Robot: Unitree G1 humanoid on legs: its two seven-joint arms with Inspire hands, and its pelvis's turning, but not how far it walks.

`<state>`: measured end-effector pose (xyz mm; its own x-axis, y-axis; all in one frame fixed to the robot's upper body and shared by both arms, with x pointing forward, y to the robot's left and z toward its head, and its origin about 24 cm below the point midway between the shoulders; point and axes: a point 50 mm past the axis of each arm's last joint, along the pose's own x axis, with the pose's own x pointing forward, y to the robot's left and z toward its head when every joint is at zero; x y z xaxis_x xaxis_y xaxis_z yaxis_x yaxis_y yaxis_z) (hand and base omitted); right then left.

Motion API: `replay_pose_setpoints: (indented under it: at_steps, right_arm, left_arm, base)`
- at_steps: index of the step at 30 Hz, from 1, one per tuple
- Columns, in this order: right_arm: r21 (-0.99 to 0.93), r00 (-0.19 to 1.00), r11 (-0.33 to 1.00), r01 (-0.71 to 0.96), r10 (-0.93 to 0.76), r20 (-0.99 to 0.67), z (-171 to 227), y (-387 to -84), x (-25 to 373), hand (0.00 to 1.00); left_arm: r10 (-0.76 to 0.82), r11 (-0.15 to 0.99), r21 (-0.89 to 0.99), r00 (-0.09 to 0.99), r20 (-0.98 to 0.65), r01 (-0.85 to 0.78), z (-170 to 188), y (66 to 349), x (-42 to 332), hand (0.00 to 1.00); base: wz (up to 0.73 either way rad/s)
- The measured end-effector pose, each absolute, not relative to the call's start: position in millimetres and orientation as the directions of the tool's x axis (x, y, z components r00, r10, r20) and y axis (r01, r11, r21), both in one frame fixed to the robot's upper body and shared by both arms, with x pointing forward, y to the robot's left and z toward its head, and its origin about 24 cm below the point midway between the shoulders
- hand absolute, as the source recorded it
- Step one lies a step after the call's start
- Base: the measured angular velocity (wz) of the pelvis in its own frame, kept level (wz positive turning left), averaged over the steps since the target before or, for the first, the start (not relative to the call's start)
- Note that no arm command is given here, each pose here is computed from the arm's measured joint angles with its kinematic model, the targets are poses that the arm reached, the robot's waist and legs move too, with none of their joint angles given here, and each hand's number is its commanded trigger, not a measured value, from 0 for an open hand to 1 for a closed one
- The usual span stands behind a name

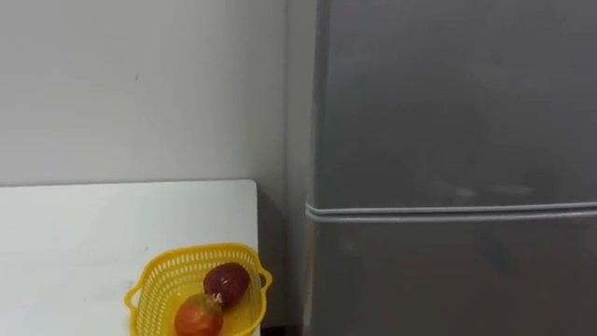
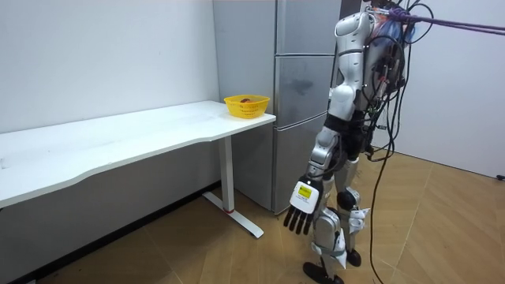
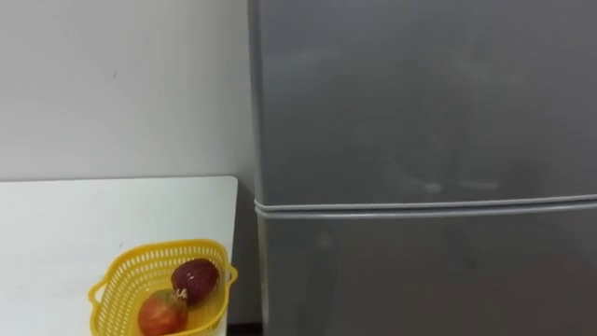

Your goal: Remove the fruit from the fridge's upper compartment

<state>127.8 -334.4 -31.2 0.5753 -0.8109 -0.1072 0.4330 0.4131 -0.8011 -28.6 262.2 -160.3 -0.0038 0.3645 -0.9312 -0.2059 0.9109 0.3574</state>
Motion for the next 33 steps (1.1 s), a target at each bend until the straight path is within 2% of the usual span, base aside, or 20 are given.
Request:
replay_pose_setpoints:
  at_steps: [4,12,19,26,33]
  right_arm:
    - [-0.785,0.503,0.515,0.345,-0.808,-0.309,-69.2,-320.1,107.2,0.0]
    - [-0.748,0.422,0.649,0.137,-0.722,-0.549,-115.8,-293.5,75.8,0.0]
    - [-0.731,0.327,0.683,0.009,-0.693,-0.643,-134.8,-287.8,45.6,0.0]
    - [-0.699,0.279,0.714,-0.046,-0.663,-0.695,-142.3,-283.4,32.6,0.0]
    - [-0.649,0.228,0.74,-0.177,-0.61,-0.759,-151.9,-274.1,20.3,0.0]
  left_arm:
    - [0.361,0.912,0.355,-0.012,-0.933,-0.203,-160.2,261.4,-27.4,0.0]
    - [0.352,0.924,0.348,-0.003,-0.936,-0.157,-160.7,258.8,-25.5,0.0]
    - [0.346,0.928,0.345,-0.017,-0.938,-0.14,-161.1,256.7,-29.9,0.0]
    - [0.344,0.931,0.344,-0.022,-0.939,-0.12,-161.6,254.4,-30.8,0.0]
    - [0.328,0.939,0.329,-0.025,-0.944,-0.097,-163.7,247.8,-28.6,0.0]
  base:
    - [0.01]
    - [-0.02]
    - [0.06]
    - [0.0]
    - [0.0]
